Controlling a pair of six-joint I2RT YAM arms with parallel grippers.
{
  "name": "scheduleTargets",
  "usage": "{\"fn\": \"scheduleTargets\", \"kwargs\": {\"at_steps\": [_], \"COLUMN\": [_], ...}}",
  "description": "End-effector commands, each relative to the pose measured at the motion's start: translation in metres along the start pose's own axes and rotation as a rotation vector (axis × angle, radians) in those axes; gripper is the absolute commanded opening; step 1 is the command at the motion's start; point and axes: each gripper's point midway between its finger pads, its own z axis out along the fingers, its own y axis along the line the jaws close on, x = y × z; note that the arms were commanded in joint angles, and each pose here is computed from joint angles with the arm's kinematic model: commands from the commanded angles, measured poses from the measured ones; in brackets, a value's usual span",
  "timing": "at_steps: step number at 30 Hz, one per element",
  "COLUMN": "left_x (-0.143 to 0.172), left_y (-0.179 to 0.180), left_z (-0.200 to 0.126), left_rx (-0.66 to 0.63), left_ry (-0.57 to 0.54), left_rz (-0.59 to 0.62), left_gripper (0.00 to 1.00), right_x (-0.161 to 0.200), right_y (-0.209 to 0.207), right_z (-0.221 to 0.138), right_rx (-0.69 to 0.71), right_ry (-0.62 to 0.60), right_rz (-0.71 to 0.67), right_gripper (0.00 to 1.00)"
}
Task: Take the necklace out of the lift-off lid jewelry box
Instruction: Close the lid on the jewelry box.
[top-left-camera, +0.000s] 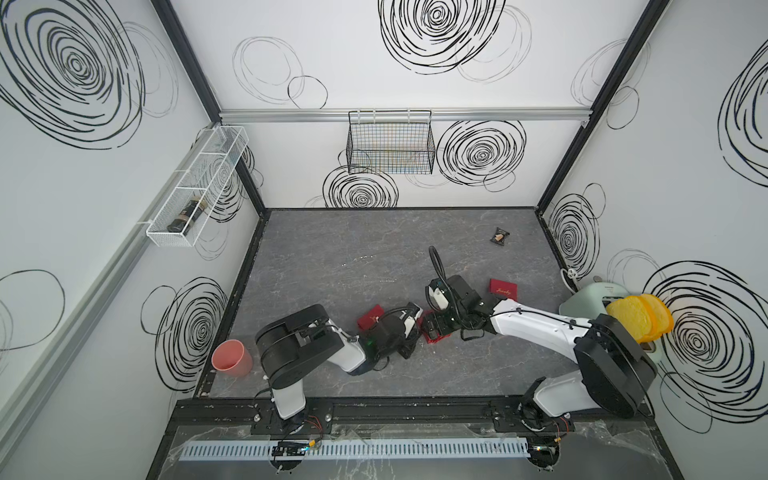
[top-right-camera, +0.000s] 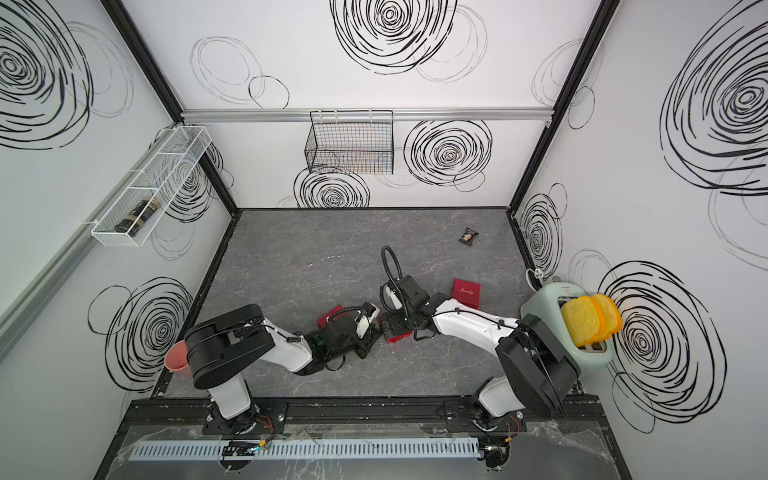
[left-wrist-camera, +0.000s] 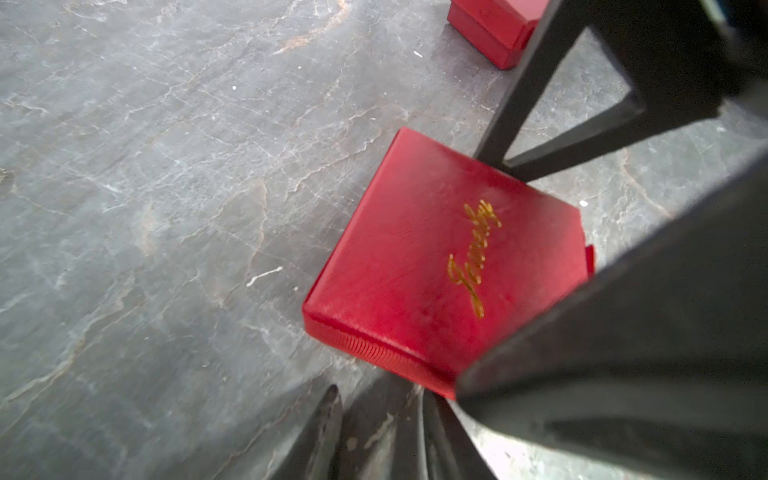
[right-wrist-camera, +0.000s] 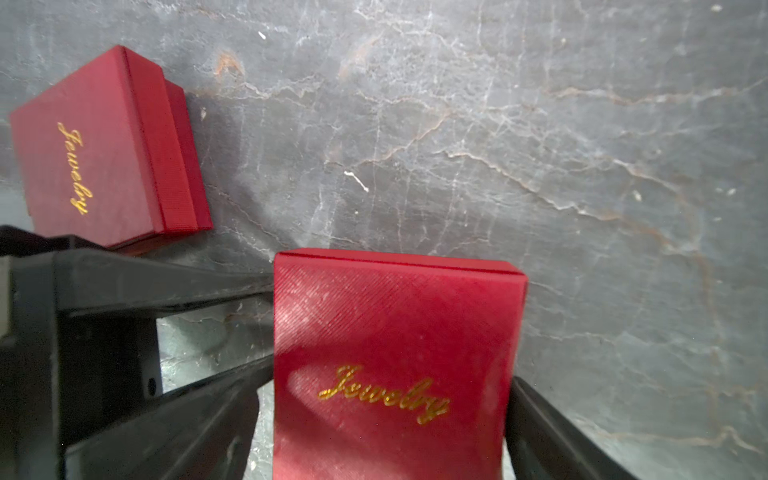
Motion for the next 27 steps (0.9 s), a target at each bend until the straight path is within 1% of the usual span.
{"fn": "scheduleTargets", "kwargs": {"at_steps": [1, 4, 10, 14, 20, 27], "left_x": [-0.021, -0.022, -0.023, -0.029, -0.04, -0.057], "left_y": [-0.005, -0.005, -0.005, -0.006, -0.009, -0.008], "left_z": [0.001, 0.001, -0.004, -0.011, -0.024, -0.044], "left_rx": [0.03, 0.031, 0.032, 0.032, 0.024, -0.026], "left_ry": [-0.086, -0.087, -0.089, -0.097, -0.102, -0.115], "left_rz": [-0.025, -0.027, -0.026, -0.02, 0.013, 0.049], "left_gripper": [0.37, 0.37, 0.37, 0.37, 0.37, 0.39], "right_x": [-0.002, -0.002, -0.001, 0.001, 0.006, 0.01], "right_y": [0.036, 0.029, 0.004, -0.005, -0.017, -0.029], "right_z": [-0.008, -0.008, -0.004, 0.002, 0.012, 0.018], "right_rx": [-0.187, -0.168, -0.038, 0.014, 0.077, 0.14], "right_ry": [-0.019, -0.019, -0.024, -0.014, 0.002, 0.024], "right_rz": [0.004, 0.029, 0.061, 0.073, 0.098, 0.107], "right_gripper": [0.92, 0.88, 0.8, 0.76, 0.64, 0.6]}}
